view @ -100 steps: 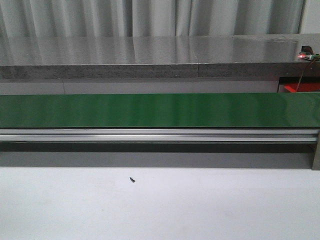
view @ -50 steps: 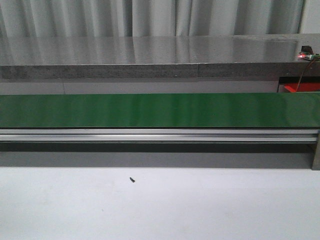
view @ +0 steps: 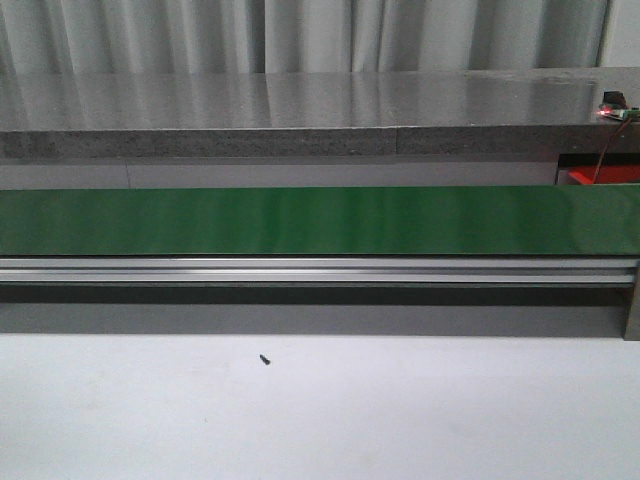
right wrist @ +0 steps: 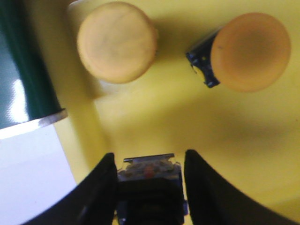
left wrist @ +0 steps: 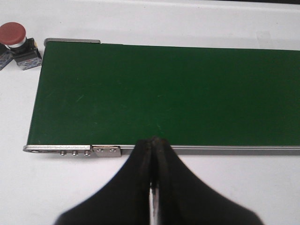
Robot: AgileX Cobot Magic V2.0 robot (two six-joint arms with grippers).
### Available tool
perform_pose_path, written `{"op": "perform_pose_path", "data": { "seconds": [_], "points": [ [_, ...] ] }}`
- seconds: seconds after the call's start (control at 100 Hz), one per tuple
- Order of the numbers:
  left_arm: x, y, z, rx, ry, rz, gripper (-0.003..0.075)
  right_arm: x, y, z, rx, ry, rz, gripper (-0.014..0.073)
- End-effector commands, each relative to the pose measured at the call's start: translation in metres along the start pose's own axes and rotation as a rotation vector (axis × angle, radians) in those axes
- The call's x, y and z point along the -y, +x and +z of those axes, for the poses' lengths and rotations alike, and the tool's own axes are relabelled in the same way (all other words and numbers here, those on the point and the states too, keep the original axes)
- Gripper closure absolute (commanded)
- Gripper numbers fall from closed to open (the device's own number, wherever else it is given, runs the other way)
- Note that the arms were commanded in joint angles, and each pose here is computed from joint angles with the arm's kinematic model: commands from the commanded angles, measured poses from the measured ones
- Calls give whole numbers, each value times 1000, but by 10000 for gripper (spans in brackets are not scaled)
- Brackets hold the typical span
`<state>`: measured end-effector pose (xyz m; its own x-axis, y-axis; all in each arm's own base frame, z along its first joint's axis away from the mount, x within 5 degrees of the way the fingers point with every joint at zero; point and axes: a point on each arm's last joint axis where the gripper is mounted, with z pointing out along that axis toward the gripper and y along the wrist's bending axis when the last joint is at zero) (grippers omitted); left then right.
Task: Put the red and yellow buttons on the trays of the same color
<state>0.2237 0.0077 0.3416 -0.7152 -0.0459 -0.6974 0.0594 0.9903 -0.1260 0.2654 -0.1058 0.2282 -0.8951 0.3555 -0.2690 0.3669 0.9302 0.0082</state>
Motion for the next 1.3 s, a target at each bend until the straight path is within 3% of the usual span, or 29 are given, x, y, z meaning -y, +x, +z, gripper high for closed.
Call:
{"op": "perform_pose_path", "data": {
  "seconds": [0.0, 0.72, 0.77, 0.92, 0.99, 1.29],
  "points": [
    [5, -11, -12, 100, 10, -4, 740, 4, -6, -13, 83, -1, 34, 378],
    [5, -12, -12, 106, 17, -12, 740, 4, -10, 36, -39, -12, 48, 371],
    [5, -12, -12, 106, 17, -12, 740, 4, -10, 36, -39, -14, 50, 348],
    [5, -12, -12, 106, 17, -12, 740, 4, -10, 36, -39, -16, 52, 132],
    [5, -12, -12, 106, 17, -12, 740, 3, -9, 36, -44, -17, 53, 77],
    [5, -12, -12, 106, 17, -12, 740, 3, -10, 18, 1, -19, 54, 74]
  ]
}}
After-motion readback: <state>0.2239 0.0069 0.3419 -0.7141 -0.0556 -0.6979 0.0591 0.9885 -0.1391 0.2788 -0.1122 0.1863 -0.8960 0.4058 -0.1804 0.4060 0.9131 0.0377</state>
